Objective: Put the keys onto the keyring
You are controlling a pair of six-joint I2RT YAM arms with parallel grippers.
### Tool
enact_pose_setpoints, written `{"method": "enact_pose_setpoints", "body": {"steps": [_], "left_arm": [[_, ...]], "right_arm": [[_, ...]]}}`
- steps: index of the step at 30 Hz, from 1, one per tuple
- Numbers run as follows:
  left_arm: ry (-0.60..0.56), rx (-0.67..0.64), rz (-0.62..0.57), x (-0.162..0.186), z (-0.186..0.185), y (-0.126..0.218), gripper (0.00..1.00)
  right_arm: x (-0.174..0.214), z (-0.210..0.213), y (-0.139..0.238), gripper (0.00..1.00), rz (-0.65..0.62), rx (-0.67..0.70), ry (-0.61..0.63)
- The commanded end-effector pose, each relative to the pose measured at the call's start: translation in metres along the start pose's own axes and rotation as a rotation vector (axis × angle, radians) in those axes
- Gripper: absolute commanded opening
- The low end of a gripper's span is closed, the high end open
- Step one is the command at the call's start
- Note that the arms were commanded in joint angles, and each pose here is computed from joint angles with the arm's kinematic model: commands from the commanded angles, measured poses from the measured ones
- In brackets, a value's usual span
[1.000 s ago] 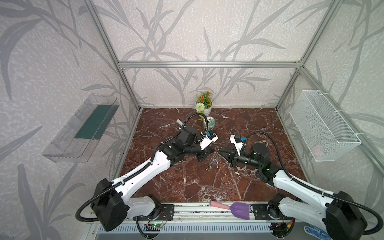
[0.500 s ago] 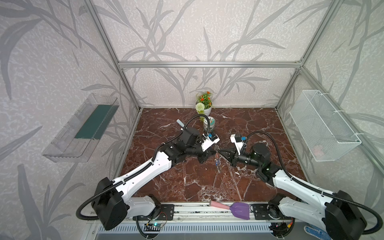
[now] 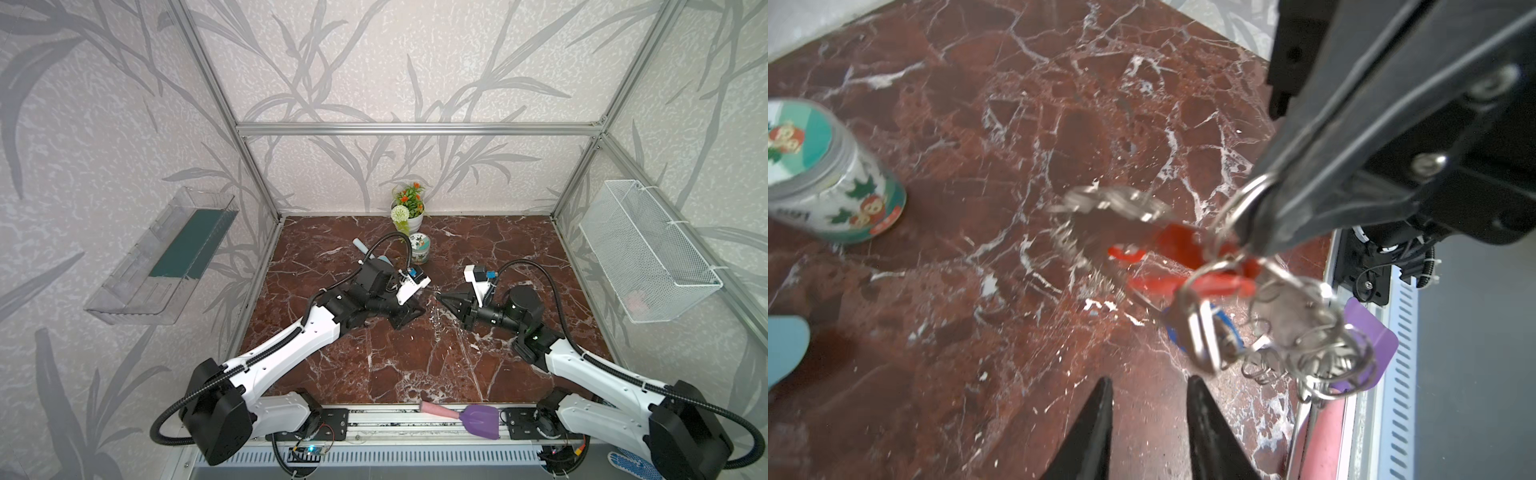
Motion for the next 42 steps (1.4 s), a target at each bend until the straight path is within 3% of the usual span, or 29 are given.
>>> {"method": "enact_pose_setpoints", "body": {"steps": [1,7,10,18,35,42], "left_arm": [[0.051,-0.052,0.012,0.006,0.006,0.018,0.36],[0.076,-0.047,-0.117,-0.005,0.011,0.040,0.52],[0.059,0.001,-0.194,-0.017,0.012,0.045,0.50],[-0.124,0.242,-0.373,-0.049,-0.006,0.053,0.44],[-0.150,0.423,-0.318,-0.070,-0.005,0.032,0.38],[-0.167,0.441,-0.283,-0.066,-0.013,0.027,0.47]], "right_arm": [[-0.021,0.010,0.002,0.00,-0.082,-0.050,0.058],[-0.021,0.010,0.004,0.00,-0.077,-0.070,0.071],[-0.024,0.010,0.007,0.00,-0.091,-0.093,0.085],[-0.027,0.011,0.013,0.00,-0.102,-0.198,0.083],[-0.026,0.011,0.014,0.00,-0.085,-0.255,0.065],[-0.027,0.012,0.014,0.00,-0.090,-0.265,0.058]]}}
Point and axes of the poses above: each gripper's point midway between its finger pads, its own y axis back along the fingers, its own z axis along the line the jaws close on, x = y × z, the point moved 8 cm from there along y, back along the fingers, and after that the axes turned 1 degree about -y, right-handed, at the moved point
